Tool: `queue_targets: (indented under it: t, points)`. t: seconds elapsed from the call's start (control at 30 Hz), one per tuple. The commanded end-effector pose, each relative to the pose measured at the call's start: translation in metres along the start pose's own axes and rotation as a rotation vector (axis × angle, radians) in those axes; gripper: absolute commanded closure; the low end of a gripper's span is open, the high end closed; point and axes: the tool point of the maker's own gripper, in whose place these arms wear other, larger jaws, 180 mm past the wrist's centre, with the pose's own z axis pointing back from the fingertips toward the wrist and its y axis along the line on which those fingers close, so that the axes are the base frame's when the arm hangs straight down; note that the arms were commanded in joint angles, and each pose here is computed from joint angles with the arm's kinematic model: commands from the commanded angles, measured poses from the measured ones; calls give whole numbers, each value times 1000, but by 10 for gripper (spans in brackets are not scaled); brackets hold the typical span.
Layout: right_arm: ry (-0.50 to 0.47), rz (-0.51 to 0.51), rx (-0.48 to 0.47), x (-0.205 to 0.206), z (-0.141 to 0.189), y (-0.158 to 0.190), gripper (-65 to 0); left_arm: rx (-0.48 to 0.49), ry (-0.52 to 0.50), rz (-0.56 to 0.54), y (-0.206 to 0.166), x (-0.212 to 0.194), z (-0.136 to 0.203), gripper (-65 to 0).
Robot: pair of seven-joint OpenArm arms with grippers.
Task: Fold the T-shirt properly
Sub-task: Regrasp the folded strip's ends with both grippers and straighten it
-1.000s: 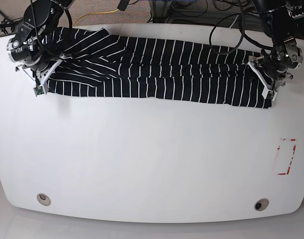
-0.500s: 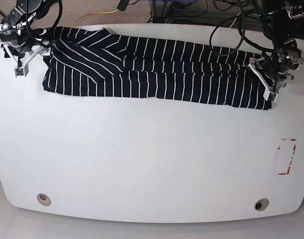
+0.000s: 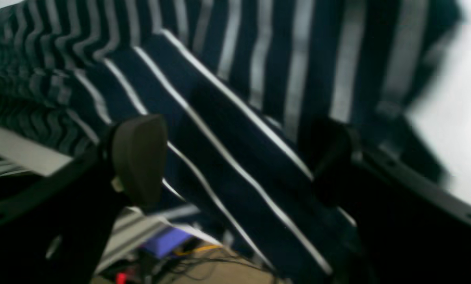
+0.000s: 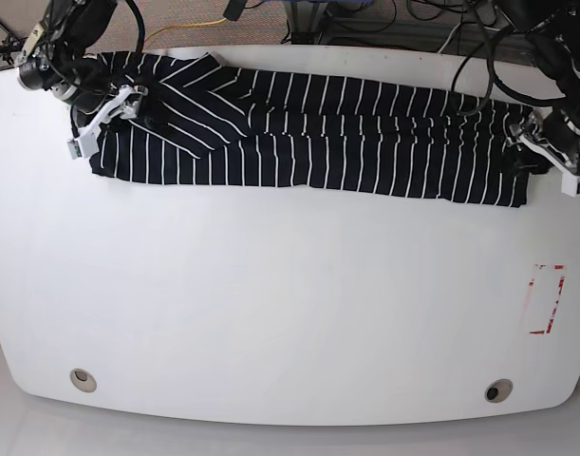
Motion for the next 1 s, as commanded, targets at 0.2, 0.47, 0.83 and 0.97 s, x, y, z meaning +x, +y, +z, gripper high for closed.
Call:
queue_targets:
  t: [0.2,0.47,0.83,0.97]
  points:
    - [69,-120,98,-28,-33,-3,-449,-22,-33,197,48,-4,16,-493]
    - [109,-94,133,-30,-43,3,-423,-52,-18,295,60,-13,4,-531]
    - [111,-86,139,-29,-44,6,-419,-55,129,254,48,-45,-20,-501]
    - [109,-88,137,-29,-44,6,-419,-49,107,227,46,-36,-17,-358]
